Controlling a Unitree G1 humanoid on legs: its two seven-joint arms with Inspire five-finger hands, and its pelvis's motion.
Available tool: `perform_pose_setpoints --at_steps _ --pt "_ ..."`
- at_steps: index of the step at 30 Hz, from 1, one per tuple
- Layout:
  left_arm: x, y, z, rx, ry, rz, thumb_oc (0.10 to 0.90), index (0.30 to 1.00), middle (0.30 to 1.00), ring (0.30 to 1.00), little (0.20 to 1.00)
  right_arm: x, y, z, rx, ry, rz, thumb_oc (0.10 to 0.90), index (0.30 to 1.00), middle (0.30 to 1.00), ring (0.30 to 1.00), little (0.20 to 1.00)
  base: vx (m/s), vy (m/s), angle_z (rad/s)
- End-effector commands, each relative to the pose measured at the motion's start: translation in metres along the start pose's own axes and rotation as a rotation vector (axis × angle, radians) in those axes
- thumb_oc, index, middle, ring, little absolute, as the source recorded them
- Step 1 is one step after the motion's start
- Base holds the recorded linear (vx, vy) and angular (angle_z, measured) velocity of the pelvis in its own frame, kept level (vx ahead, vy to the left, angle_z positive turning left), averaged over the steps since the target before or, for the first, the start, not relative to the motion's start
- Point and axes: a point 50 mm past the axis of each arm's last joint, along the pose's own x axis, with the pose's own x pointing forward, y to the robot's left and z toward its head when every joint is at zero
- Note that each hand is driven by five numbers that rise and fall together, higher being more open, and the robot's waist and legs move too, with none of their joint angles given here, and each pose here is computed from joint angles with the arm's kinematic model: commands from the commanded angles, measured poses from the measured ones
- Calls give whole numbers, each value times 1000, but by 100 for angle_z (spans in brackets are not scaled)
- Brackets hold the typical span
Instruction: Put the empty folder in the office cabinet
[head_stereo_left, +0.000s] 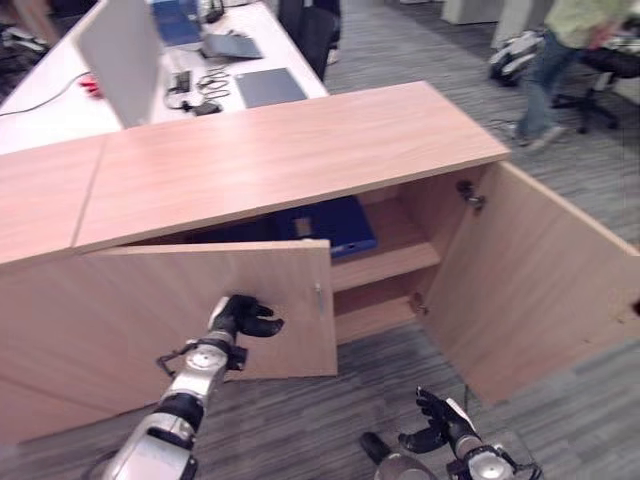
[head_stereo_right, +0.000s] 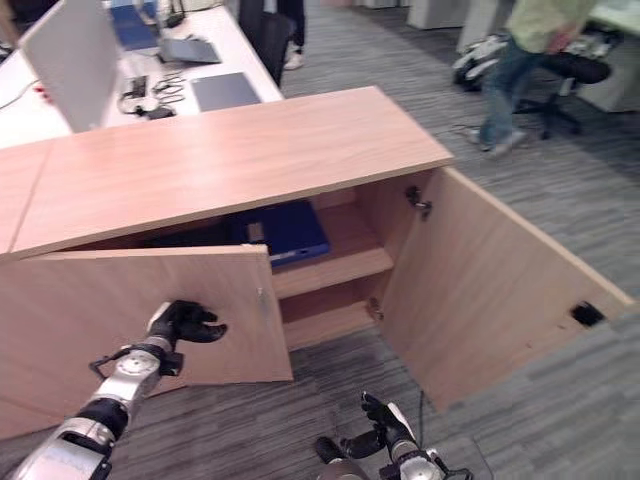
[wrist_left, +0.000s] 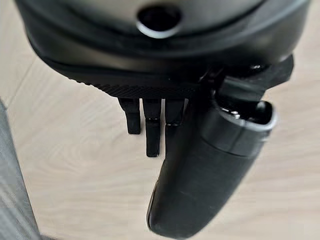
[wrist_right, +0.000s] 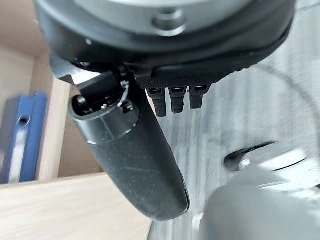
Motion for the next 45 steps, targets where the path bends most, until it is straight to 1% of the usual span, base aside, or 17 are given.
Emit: perform_pose_setpoints --at_steps 1,4,8,10,14,15,16,17,20,22,23,26,29,33,37,42,45 --pt "7 78 122 -77 -364 290 800 900 900 900 900 0 -27 22 -35 -124 -54 800 900 900 900 900 -37 -50 -72" --pt "-1 109 126 -113 -372 376 800 900 900 900 900 0 -28 19 -57 -114 -57 800 900 900 900 900 -60 -52 -63" --pt "-3 102 113 -134 -379 365 800 900 900 900 900 -1 -27 15 -60 -97 -57 800 900 900 900 900 13 -55 -54" --pt "-1 88 100 -153 -367 330 800 900 900 900 900 0 -28 16 -49 -99 -71 800 900 900 900 900 5 -83 -33" --pt "-3 26 71 -139 -368 156 800 900 900 900 900 -1 -25 7 -21 -58 -93 800 900 900 900 900 9 -105 0" --pt "-7 6 61 -135 -364 94 800 900 900 900 900 0 -26 5 -19 -50 -100 800 900 900 900 900 12 -175 3" --pt "-16 -29 48 -146 -365 -33 800 900 900 900 900 1 -25 4 -13 -33 -104 800 900 900 900 900 2 -135 -11" --pt "-17 -29 47 -146 -364 -34 800 900 900 900 900 1 -25 3 -14 -31 -104 800 900 900 900 900 6 -152 -21" --pt "-34 -63 25 -159 -338 -176 800 900 900 900 900 -1 -26 1 9 -25 -113 800 900 900 900 900 8 -150 3" --pt "-49 -85 10 -222 -305 -278 800 900 900 900 900 -2 -30 -2 27 -17 -133 800 900 900 900 900 6 -218 -7" --pt "-49 -85 10 -222 -304 -278 800 900 900 900 900 -2 -30 -2 26 -16 -134 800 900 900 900 900 0 -201 -9" --pt "-63 -97 4 -173 -316 -380 800 900 900 900 900 -3 -38 -1 25 -21 -155 800 900 900 900 900 -3 -190 -7" --pt "-69 -101 -6 -200 -279 -414 800 900 900 900 900 -3 -44 0 24 -26 -171 800 900 900 900 900 -3 -163 -4" --pt "-74 -98 -17 -171 -248 -428 800 900 900 900 900 -4 -50 1 42 -34 -192 800 900 900 900 900 5 -159 -9" --pt "-75 -93 -40 -129 -158 -398 800 900 900 900 900 -5 -56 1 73 -41 -215 800 900 900 900 900 38 -234 -21" --pt "-80 -95 -74 -65 -24 -370 800 900 900 900 900 7 -61 23 48 -79 -212 800 900 900 900 900 106 -116 -115" --pt "-88 -100 -97 -10 58 -391 800 900 900 900 900 12 -64 32 30 -98 -209 800 900 900 900 900 113 -42 -99"
